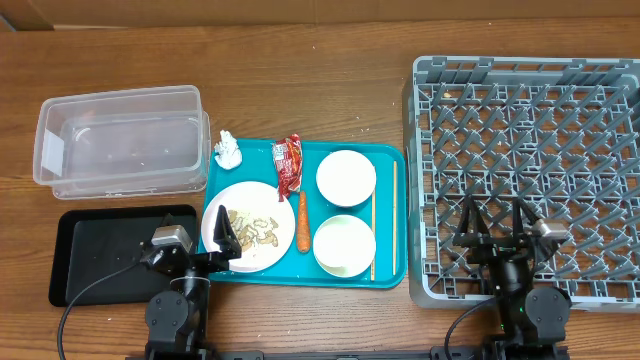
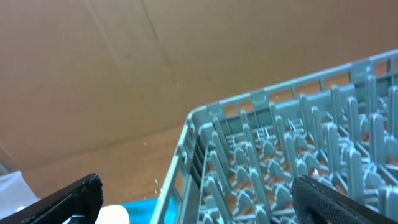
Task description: Sort waste into correct bins and load items into the dishwasher
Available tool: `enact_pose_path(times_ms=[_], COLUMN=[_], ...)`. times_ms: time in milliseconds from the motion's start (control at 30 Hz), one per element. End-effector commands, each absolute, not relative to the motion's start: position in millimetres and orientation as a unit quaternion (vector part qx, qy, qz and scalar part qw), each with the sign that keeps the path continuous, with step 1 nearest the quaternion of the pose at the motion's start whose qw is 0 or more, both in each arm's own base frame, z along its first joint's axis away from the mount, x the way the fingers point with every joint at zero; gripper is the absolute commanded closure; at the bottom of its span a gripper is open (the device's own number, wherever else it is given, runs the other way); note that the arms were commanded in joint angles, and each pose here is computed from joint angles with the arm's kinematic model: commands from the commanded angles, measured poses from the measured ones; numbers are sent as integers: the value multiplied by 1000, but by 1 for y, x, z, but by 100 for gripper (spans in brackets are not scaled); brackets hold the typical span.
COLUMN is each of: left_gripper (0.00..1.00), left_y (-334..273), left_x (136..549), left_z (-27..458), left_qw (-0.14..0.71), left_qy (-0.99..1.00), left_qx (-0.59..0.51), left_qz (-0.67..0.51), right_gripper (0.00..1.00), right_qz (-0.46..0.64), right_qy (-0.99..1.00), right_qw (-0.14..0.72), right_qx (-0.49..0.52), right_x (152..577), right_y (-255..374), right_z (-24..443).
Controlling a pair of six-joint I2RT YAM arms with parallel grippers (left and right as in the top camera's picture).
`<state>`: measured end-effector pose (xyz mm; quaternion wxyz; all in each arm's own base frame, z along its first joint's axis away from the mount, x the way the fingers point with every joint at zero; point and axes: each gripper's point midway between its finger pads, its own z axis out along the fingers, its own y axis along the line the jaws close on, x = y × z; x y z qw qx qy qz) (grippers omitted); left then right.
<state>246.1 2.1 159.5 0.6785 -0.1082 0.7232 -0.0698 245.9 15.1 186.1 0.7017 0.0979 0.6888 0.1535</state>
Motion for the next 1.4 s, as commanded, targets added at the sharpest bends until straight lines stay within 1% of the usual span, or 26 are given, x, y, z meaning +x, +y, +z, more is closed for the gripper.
enact_pose_path(times_ms=[0, 67, 133, 267, 333, 433, 600, 667, 733, 833, 900, 933, 1000, 1033, 1100, 1233, 1367], left_gripper=[0, 0, 0, 0, 0, 0, 0, 0, 0, 0, 0, 0, 0, 0, 0, 0, 0], left_y=[2, 2, 2, 2, 2, 2, 2, 2, 2, 2, 2, 2, 2, 2, 2, 2, 2], left_x=[246, 246, 246, 246, 246, 246, 246, 246, 246, 246, 246, 246, 246, 246, 246, 246, 246], left_z=[160, 160, 160, 160, 160, 160, 160, 160, 160, 160, 160, 160, 160, 160, 160, 160, 160], left_qw=[681, 681, 681, 681, 681, 681, 681, 681, 681, 681, 681, 681, 681, 681, 681, 681, 681], left_qy=[720, 720, 720, 720, 720, 720, 720, 720, 720, 720, 720, 720, 720, 720, 720, 720, 720], left_qx=[-111, -111, -111, -111, -111, -111, -111, -111, -111, -111, -111, -111, -111, -111, -111, -111, -111], left_qz=[-74, -74, -74, -74, -74, -74, -74, -74, -74, -74, -74, -74, -74, -74, -74, -74, -74], right_gripper=[0, 0, 0, 0, 0, 0, 0, 0, 0, 0, 0, 5, 4, 1, 0, 0, 0], right_qz=[166, 179, 196, 198, 189, 175, 162, 173, 197, 244, 276, 284, 296, 298, 296, 252, 177], right_qy=[681, 677, 666, 652, 664, 716, 812, 837, 846, 857, 861, 865, 879, 888, 908, 945, 967], right_qw=[708, 711, 718, 731, 721, 672, 552, 511, 488, 450, 426, 413, 372, 346, 297, 210, 169], right_qx=[87, 72, 51, 42, 54, 74, 95, 91, 79, 55, 38, 36, 44, 41, 27, -19, -78], right_x=[245, 243, 238, 222, 214, 206, 203, 206, 210, 215, 222, 226, 233, 236, 239, 235, 225], right_y=[20, 26, 34, 35, 31, 27, 28, 35, 46, 65, 78, 82, 90, 96, 110, 143, 182], right_z=[190, 198, 216, 265, 286, 303, 312, 323, 333, 337, 334, 330, 315, 305, 284, 240, 202])
